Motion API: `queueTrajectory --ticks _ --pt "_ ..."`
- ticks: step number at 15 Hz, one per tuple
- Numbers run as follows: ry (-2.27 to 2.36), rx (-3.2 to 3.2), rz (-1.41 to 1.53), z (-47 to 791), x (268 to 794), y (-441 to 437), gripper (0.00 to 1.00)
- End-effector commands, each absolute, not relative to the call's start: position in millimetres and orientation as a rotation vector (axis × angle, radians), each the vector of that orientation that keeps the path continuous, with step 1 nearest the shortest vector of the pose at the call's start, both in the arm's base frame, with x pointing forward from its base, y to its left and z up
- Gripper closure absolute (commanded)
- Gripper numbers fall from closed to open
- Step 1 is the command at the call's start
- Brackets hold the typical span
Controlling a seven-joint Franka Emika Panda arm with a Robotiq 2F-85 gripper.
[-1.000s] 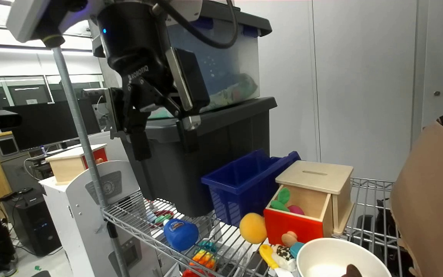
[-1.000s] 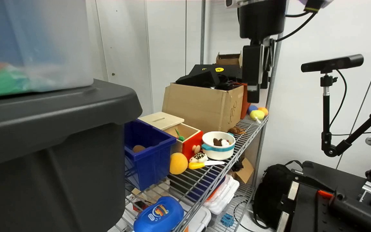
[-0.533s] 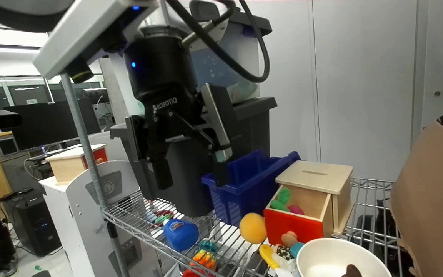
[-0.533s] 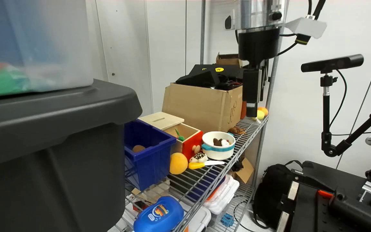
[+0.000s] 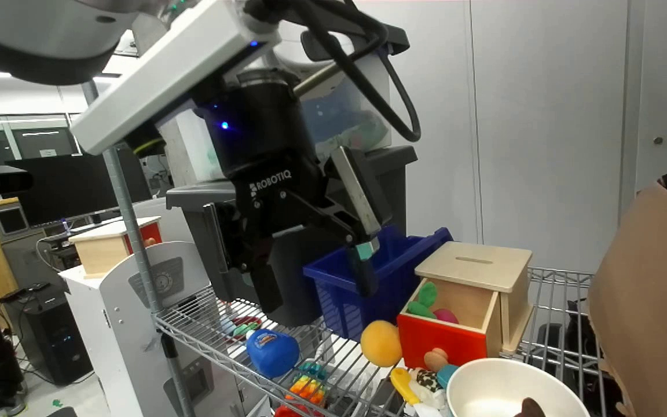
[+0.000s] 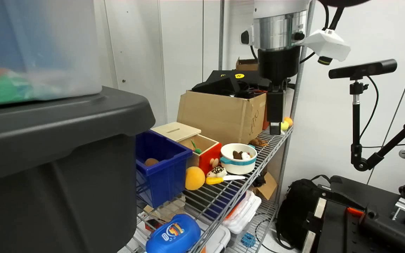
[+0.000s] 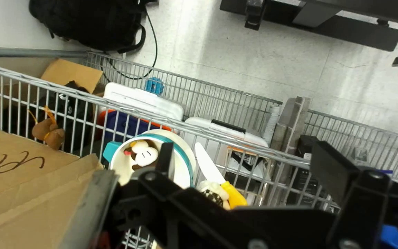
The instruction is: Pick up the white object and put it in the chest drawer
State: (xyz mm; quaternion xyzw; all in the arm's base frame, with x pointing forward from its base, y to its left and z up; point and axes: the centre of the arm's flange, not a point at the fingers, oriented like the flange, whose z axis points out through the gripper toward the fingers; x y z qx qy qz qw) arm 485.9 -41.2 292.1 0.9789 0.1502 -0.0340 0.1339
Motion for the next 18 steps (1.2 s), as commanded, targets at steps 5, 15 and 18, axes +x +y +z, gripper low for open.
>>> queueTrajectory --ticks 5,15,18 --pt "0.503 2.800 -0.013 282 490 -57 0.00" --pt "0.532 2.906 0.199 265 507 -77 0.00" --pt "0.525 2.916 0.173 260 508 -78 0.00"
